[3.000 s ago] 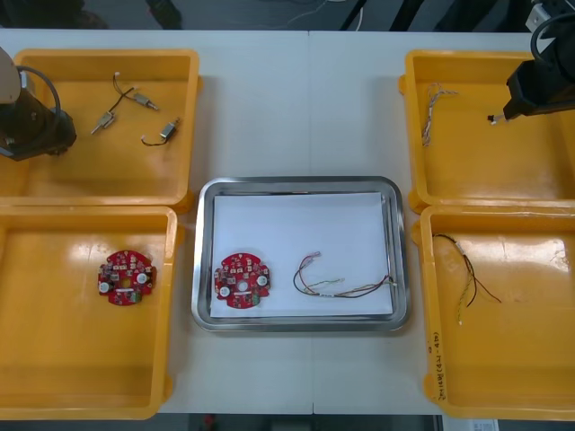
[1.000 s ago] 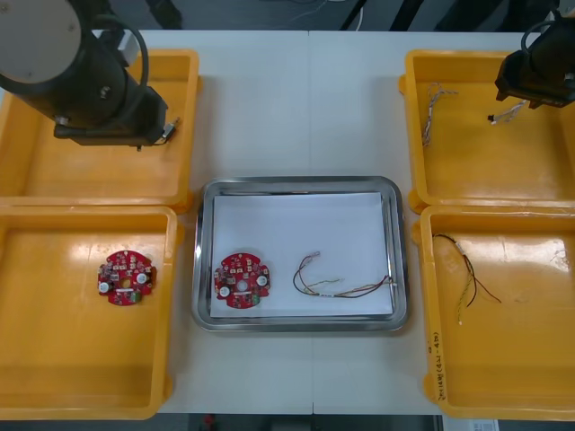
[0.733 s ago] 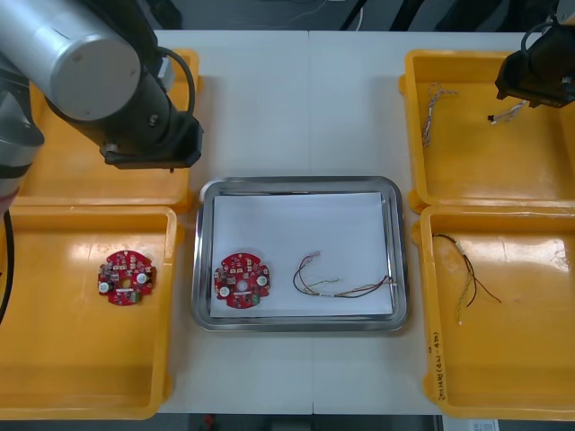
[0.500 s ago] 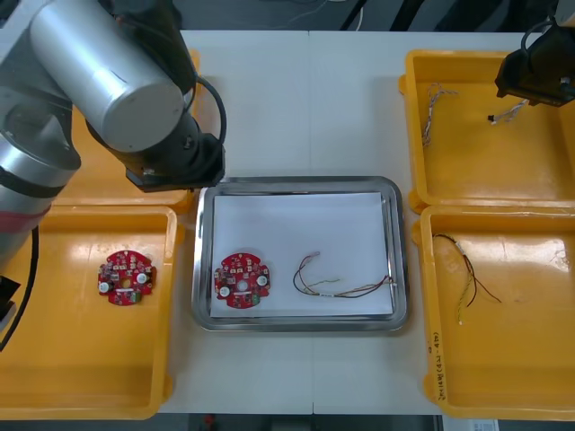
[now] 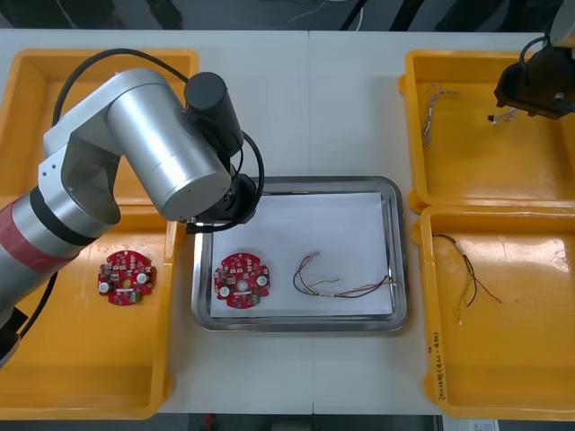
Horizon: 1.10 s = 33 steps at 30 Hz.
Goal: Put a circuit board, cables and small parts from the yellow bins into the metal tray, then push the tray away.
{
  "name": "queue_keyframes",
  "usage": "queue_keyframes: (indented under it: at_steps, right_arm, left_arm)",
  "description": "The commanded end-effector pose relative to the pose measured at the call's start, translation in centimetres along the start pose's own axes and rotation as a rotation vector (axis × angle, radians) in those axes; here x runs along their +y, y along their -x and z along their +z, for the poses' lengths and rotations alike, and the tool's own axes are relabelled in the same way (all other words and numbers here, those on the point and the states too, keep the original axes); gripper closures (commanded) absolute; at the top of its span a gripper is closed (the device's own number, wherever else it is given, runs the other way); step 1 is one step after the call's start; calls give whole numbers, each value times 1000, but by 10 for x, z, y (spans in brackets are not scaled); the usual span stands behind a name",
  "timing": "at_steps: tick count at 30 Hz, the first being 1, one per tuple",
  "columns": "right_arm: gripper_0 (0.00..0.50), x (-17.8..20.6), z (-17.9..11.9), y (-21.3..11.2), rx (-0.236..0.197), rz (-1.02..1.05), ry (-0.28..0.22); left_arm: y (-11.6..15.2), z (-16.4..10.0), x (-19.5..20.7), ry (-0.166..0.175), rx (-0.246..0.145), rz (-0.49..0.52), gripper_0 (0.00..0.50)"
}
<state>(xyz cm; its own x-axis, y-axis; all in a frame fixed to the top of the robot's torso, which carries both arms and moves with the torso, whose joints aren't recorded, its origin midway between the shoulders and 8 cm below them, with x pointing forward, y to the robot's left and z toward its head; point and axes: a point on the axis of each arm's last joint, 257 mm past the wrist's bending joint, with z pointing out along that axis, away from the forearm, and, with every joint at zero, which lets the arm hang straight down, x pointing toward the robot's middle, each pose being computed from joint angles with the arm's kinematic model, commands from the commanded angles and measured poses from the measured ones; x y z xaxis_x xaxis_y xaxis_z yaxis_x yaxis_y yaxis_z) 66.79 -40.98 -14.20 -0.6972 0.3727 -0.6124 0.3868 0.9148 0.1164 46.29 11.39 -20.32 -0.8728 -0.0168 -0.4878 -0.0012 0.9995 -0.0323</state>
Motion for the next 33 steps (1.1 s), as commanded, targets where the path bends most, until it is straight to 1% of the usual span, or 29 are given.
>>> queue_keyframes:
  at_steps: [1,4,9,14,16,22,27,29,30,31,32,33]
  right_arm:
    - [0,-7,-32,50,-98,67,3]
    - [0,-7,-31,50,-99,72,5]
    - [0,-4,-31,57,-128,101,22]
    - [0,-6,-22,52,-136,125,28]
    - [0,-7,-18,48,-134,129,28]
    - [0,-10,-5,39,-138,142,33]
    - [0,-10,6,27,-128,154,40]
    - [0,-9,9,22,-119,160,44]
    - [0,-11,13,18,-112,164,44]
    - [0,-11,15,15,-107,168,44]
    - [0,-10,16,13,-105,169,47]
    - [0,-11,17,13,-106,174,49]
  left_arm:
    - [-15,9,-19,-28,5,-67,500]
    - [-18,18,-21,-28,8,-70,500]
    - [-17,34,-22,-35,5,-85,500]
    - [-14,48,-22,-34,-9,-92,500]
    - [-14,54,-22,-36,-5,-104,500]
    - [-19,57,-23,-32,-1,-102,500]
    - [-21,58,-23,-27,0,-105,499]
    - [-21,58,-23,-27,1,-113,338]
    - [-21,58,-23,-29,0,-117,131]
    - [-20,57,-24,-31,-4,-120,12]
    - [-20,57,-24,-30,-6,-120,0]
    - [-20,56,-25,-34,-7,-123,0]
